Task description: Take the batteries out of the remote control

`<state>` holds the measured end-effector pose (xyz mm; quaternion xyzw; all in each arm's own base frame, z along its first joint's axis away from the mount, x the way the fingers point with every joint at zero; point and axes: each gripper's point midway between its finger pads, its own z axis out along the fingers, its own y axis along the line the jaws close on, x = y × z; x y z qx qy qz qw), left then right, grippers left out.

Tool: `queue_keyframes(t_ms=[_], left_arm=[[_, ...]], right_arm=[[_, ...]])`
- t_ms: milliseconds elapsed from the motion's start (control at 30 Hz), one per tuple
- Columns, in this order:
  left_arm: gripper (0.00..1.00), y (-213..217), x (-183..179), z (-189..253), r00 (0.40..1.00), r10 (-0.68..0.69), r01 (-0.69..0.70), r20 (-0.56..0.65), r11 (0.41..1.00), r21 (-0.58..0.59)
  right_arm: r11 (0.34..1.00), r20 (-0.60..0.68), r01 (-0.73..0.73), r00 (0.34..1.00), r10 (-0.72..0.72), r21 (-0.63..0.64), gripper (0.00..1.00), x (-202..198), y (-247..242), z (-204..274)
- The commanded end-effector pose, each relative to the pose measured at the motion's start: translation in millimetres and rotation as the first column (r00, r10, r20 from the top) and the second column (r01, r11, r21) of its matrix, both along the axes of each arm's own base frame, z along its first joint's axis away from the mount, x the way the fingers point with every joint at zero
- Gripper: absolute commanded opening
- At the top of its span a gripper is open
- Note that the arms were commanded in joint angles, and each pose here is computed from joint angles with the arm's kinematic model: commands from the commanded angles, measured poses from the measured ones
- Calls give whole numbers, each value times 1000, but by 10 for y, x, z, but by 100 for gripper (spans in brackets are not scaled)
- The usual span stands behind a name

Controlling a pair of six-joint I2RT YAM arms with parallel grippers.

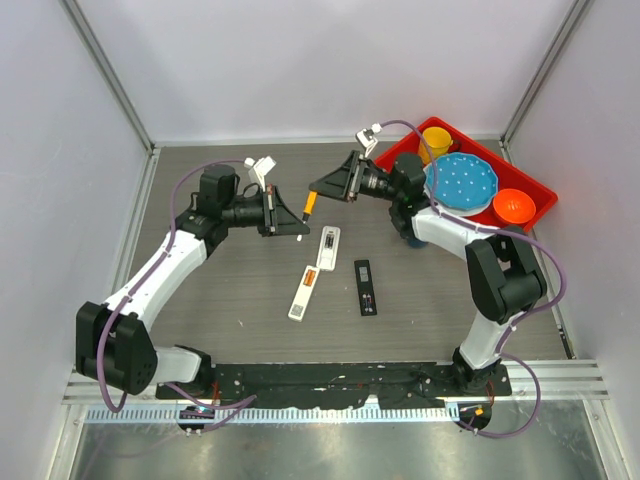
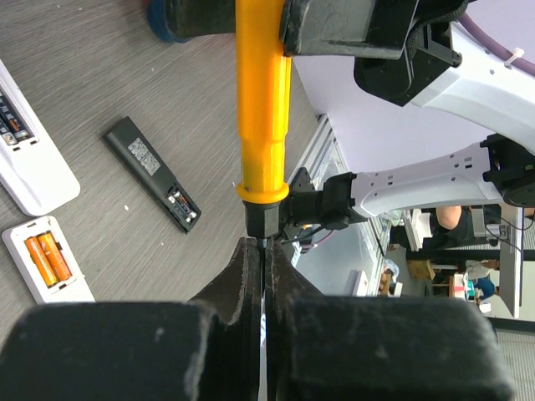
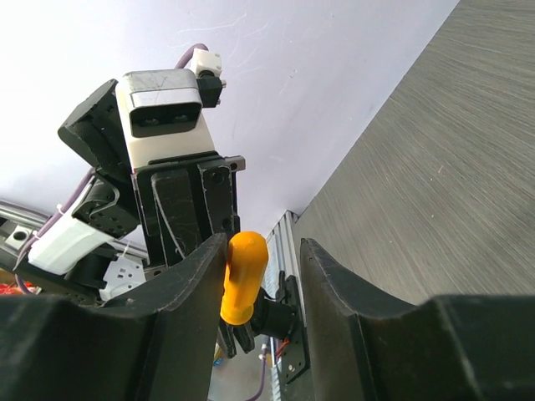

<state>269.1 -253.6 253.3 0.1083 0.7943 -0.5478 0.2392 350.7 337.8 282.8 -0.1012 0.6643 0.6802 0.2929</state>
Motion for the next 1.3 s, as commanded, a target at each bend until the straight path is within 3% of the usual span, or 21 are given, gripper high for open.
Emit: queue_keyframes(t_ms=[0,333,700,733,833,900,1000,1033,1067,1133,1267], left_arm=[[0,-41,-3,115,998,-34,36,50,999,-27],[0,-39,14,75,999,-30,31,44,999,-25],[0,-44,21,64,999,-25,26,40,999,-26],[0,-45,23,66,999,-25,26,41,999,-26],[0,-43,23,56,999,-24,25,40,999,-24],[0,-39,21,41,999,-22,23,39,1000,-22],[32,-32,12,-1,1000,-18,18,24,1000,-7],[52,-14,21,-8,999,-11,11,34,1000,5],[60,-7,24,-11,999,-7,6,41,1000,15],[76,38,32,-67,999,14,-16,47,999,51],[87,147,52,-140,995,76,-84,66,989,125]], right_arm=[[998,104,-22,994,16,58,45,-125,-60,438],[997,83,-60,995,55,47,34,-209,-53,411],[996,66,-78,995,75,49,34,-297,-29,371],[996,63,-72,996,69,51,29,-291,-31,369],[997,57,-62,997,59,52,1,-263,-27,369],[997,57,-59,997,57,48,1,-262,-28,371],[998,62,-47,997,45,37,1,-250,-33,364],[999,68,-40,997,38,27,1,-230,-36,334],[999,69,-34,997,32,22,1,-228,-28,327],[1000,59,-17,998,18,-4,1,-202,-38,280],[988,53,66,997,-59,-142,1,-90,-92,-1]])
